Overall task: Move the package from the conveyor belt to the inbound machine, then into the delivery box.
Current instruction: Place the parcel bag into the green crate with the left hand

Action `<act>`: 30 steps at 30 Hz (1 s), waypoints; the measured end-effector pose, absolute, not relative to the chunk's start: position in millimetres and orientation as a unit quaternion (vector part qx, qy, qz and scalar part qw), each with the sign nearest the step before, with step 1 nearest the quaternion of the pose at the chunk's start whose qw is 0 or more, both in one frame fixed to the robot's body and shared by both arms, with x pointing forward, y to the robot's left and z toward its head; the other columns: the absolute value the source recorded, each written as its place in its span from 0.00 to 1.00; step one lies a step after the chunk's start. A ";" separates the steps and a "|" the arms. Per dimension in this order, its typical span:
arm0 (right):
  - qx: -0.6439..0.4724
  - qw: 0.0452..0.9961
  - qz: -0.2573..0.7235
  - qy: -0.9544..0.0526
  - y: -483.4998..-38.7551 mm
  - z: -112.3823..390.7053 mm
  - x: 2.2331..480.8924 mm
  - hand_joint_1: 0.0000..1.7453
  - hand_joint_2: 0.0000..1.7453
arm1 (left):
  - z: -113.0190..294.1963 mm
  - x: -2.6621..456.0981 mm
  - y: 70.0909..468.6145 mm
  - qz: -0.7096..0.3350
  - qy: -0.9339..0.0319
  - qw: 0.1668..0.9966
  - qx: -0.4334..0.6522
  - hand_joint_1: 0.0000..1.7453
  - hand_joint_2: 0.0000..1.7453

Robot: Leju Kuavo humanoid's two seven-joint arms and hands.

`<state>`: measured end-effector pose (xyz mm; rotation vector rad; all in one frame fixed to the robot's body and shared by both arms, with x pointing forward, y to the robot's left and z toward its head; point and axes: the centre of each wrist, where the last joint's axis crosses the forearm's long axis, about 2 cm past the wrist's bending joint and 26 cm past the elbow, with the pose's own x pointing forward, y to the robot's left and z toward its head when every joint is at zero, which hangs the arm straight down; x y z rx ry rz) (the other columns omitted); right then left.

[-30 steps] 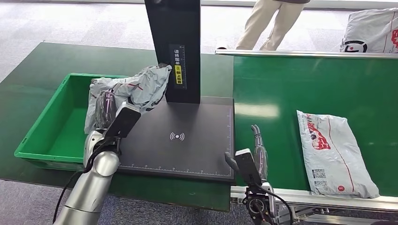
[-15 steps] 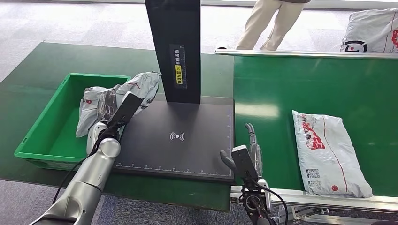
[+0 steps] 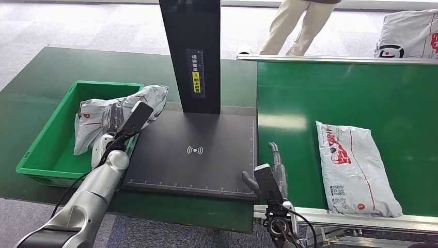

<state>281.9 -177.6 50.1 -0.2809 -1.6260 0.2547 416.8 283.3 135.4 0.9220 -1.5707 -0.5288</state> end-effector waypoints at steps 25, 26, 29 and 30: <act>-0.116 0.689 0.122 -0.705 -173.8 36.0 272.6 0.00 1.00 | 138.2 426.4 333.0 -0.246 -0.557 0.612 0.504 0.00 1.00; -0.116 0.689 0.122 -0.705 -173.7 35.9 272.5 0.00 1.00 | 137.9 426.1 334.3 -0.246 -0.556 0.613 0.505 0.00 1.00; -0.116 0.689 0.123 -0.705 -173.3 35.9 272.2 0.00 1.00 | 136.9 425.3 337.4 -0.246 -0.550 0.613 0.511 0.00 1.00; -0.116 0.689 0.124 -0.704 -173.1 35.8 272.1 0.00 1.00 | 136.5 425.0 338.2 -0.246 -0.548 0.613 0.513 0.00 1.00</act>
